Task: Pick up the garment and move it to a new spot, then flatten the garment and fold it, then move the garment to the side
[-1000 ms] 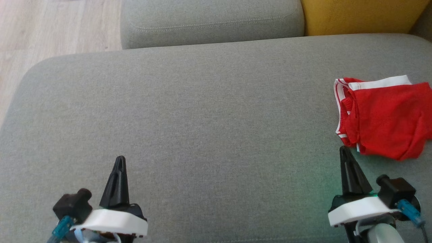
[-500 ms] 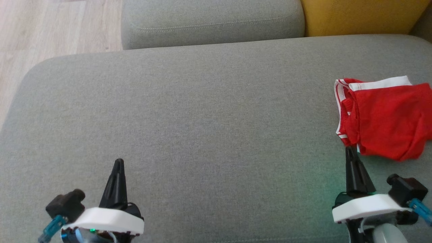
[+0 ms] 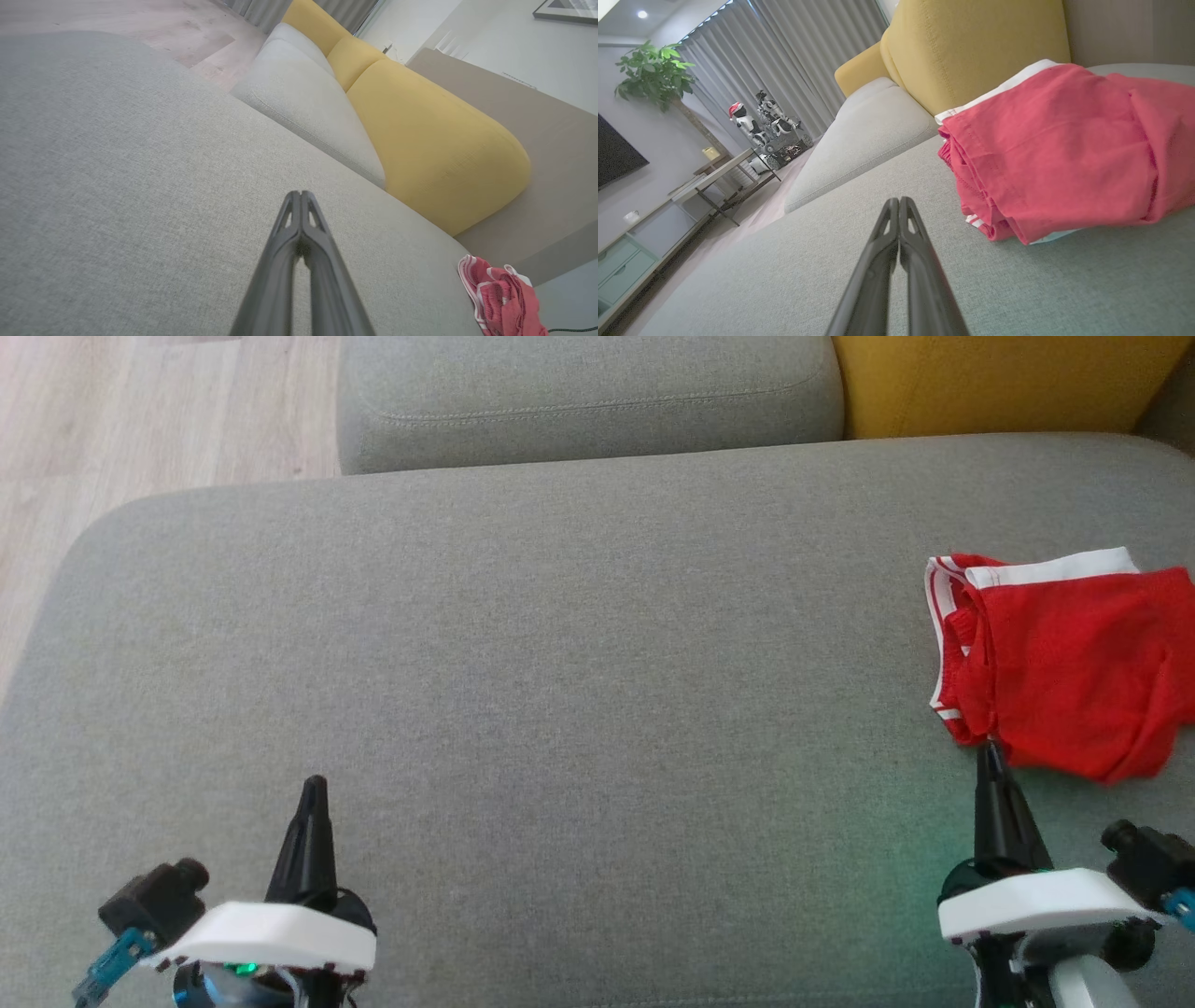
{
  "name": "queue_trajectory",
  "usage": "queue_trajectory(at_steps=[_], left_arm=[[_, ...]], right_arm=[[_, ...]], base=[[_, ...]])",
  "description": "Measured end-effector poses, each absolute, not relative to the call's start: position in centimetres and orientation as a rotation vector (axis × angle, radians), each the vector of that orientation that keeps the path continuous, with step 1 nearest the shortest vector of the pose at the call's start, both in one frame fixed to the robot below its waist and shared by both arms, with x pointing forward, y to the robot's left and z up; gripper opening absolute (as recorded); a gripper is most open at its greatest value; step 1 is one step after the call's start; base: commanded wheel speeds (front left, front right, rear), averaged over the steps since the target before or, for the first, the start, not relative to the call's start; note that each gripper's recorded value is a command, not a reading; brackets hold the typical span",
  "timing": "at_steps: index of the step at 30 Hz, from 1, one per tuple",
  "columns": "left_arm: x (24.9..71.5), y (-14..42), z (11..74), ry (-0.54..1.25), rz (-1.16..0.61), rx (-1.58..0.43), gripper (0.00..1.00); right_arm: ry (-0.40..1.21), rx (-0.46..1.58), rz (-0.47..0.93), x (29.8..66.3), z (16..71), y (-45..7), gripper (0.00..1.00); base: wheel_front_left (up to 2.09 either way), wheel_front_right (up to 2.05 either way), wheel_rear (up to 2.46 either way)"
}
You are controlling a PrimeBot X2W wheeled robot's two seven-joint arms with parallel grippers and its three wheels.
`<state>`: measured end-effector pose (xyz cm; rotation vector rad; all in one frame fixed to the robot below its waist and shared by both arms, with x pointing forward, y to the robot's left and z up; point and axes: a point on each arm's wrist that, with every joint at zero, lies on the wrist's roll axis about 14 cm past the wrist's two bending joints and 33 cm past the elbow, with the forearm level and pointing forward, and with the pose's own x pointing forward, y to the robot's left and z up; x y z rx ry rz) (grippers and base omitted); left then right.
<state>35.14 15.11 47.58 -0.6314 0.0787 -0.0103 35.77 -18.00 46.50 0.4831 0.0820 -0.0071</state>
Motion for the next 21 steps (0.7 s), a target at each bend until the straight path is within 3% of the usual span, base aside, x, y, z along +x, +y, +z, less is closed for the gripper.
queue_trajectory(at_steps=[21], left_arm=[[35.49,15.95,46.90,0.119,0.027,-0.835,0.00]], right_arm=[[0.100,0.723,-0.056,35.87,46.18,-18.67,0.00]], base=[[0.00,0.00,0.00]])
